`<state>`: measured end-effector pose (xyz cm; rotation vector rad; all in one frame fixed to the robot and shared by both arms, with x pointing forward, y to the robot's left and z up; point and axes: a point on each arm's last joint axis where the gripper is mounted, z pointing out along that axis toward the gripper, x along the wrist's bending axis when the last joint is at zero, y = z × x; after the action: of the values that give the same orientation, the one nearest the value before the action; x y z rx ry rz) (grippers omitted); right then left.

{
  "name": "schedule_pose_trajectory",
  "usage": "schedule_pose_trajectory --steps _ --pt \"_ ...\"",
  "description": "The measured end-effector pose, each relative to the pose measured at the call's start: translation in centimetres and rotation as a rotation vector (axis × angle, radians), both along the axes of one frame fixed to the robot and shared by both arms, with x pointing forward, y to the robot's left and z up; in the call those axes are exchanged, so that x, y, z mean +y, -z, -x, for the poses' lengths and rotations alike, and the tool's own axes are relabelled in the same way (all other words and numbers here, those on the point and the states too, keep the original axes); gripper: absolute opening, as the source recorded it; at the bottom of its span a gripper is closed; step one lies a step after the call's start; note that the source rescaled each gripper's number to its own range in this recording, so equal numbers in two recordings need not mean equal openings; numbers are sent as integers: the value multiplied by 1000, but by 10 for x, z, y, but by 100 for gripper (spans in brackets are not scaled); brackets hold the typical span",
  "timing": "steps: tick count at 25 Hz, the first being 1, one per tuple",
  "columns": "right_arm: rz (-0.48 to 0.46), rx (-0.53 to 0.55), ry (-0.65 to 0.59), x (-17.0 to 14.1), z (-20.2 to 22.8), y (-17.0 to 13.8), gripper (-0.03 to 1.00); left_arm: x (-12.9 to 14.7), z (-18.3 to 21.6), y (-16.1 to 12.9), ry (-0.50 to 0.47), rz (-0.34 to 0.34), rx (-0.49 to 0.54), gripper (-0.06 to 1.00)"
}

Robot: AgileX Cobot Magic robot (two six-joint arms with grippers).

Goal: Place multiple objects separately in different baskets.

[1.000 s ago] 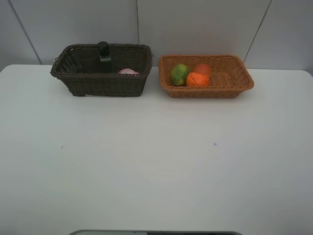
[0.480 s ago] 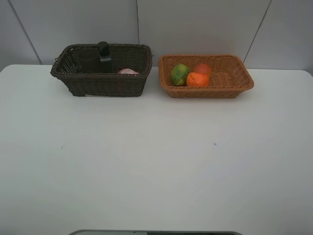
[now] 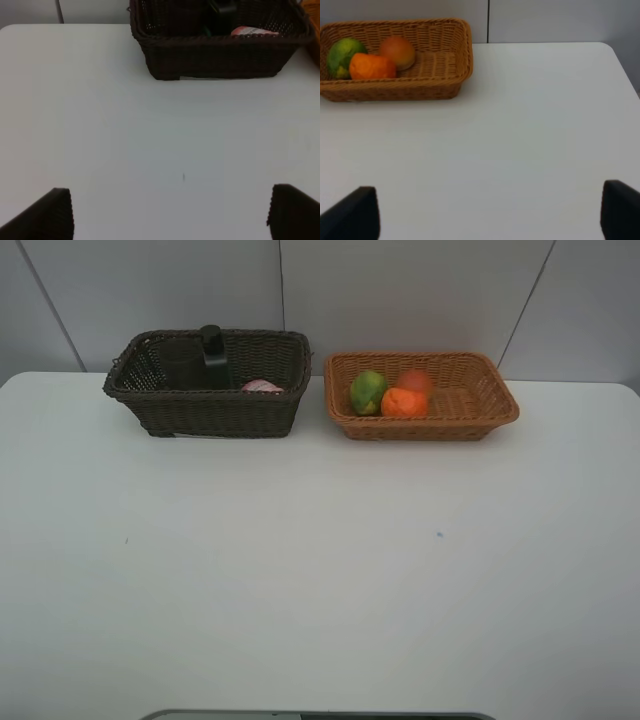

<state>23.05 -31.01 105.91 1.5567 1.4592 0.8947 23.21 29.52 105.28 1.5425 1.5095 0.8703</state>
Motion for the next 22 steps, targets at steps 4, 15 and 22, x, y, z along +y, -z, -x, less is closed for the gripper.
schedule_pose_trajectory --steps 4,15,22 --pt "0 0 0 0 0 0 88 0 0 0 0 0 -1 100" --pt "0 0 0 0 0 0 88 0 0 0 0 0 -1 100" --pt "0 0 0 0 0 0 88 0 0 0 0 0 -1 100"
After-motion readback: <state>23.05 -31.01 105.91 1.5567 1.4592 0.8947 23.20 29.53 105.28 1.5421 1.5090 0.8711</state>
